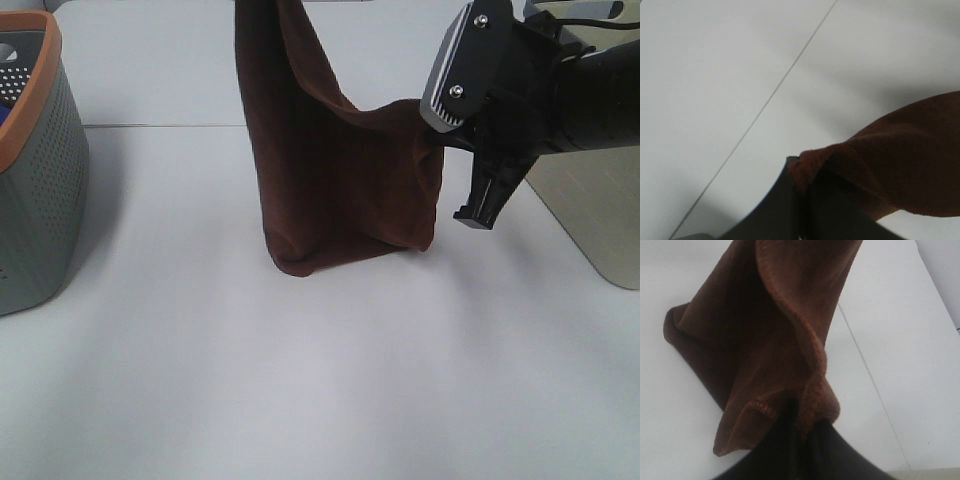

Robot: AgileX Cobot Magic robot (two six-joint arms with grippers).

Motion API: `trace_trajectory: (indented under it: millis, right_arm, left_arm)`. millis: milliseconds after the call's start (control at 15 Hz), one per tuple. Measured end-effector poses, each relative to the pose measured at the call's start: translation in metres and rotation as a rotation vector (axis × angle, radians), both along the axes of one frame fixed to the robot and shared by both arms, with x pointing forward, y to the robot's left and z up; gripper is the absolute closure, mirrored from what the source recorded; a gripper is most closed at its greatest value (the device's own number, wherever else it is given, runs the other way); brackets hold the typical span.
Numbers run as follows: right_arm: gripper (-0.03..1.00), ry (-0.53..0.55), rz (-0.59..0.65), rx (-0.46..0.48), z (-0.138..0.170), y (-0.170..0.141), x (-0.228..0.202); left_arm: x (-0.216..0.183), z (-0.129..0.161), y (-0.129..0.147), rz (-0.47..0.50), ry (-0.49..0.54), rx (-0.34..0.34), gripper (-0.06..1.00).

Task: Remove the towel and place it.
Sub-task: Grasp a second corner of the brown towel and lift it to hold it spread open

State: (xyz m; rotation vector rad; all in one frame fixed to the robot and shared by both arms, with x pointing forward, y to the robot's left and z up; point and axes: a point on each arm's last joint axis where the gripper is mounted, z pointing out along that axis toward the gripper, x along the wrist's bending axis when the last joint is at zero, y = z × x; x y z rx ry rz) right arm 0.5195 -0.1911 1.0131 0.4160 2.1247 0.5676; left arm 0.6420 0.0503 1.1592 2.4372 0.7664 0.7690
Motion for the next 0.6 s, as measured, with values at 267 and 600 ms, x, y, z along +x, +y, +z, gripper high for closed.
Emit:
trace_trajectory:
  millis: [267, 600]
  right_arm:
    - [0.97, -0.064, 0.054, -0.103, 0.004, 0.007, 0.02]
    - [0.97, -0.285, 0.011, -0.214, 0.02, 0.028, 0.101]
  left_arm:
    - [0.012, -0.01, 0.017, 0.05, 0.041, -0.002, 0.94]
    - [0.062, -0.026, 0.03, 0.087, -0.217, -0.074, 0.94]
